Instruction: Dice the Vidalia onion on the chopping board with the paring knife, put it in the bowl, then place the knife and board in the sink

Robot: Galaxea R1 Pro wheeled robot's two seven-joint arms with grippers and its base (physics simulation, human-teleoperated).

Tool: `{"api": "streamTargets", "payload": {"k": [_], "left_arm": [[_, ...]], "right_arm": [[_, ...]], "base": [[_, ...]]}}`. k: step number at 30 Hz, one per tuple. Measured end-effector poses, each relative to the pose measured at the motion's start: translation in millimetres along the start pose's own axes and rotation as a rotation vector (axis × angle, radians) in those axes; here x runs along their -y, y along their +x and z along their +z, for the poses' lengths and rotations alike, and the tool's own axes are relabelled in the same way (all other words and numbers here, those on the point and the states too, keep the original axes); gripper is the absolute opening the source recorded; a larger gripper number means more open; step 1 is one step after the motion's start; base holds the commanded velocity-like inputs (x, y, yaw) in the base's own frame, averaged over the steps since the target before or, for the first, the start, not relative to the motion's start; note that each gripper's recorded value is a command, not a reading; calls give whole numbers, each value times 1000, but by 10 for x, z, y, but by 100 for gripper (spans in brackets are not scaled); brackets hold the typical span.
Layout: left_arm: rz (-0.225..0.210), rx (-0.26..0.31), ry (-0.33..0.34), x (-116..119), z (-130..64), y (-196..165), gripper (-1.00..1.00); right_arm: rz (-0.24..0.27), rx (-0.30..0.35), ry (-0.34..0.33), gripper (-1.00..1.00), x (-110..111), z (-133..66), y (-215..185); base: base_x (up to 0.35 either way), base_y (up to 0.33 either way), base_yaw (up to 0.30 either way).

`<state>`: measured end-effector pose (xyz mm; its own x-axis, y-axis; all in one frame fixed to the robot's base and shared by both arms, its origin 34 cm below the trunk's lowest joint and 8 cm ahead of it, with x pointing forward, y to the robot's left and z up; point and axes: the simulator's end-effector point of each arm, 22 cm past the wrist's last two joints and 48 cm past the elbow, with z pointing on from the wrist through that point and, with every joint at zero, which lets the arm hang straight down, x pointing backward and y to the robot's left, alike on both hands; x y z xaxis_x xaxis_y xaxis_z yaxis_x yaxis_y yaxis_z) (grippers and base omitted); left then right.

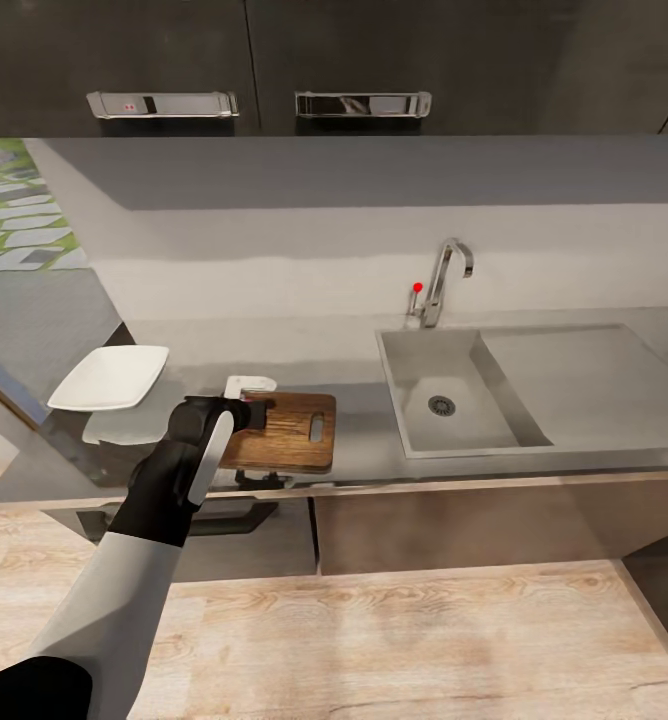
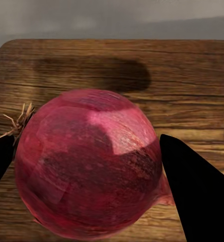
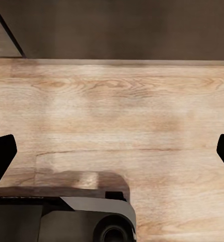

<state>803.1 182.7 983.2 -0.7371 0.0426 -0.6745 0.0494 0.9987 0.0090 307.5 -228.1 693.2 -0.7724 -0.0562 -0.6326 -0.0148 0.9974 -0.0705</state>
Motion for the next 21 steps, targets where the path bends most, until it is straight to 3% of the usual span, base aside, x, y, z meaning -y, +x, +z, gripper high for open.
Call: {"api": "streamTargets", "payload": {"k": [6, 12, 21], "left_arm": [[13, -11, 6, 51, 23, 45, -100], [116, -30, 29, 348, 48, 162, -100], [135, -36, 30, 388, 60, 197, -100]], "right_arm": [[0, 0, 0, 100, 1, 0, 1], [0, -1, 0, 100, 0, 0, 1], [0, 0, 0, 100, 0, 0, 1]], "base": [[0, 0, 0], [0, 0, 0], [0, 0, 0]]}}
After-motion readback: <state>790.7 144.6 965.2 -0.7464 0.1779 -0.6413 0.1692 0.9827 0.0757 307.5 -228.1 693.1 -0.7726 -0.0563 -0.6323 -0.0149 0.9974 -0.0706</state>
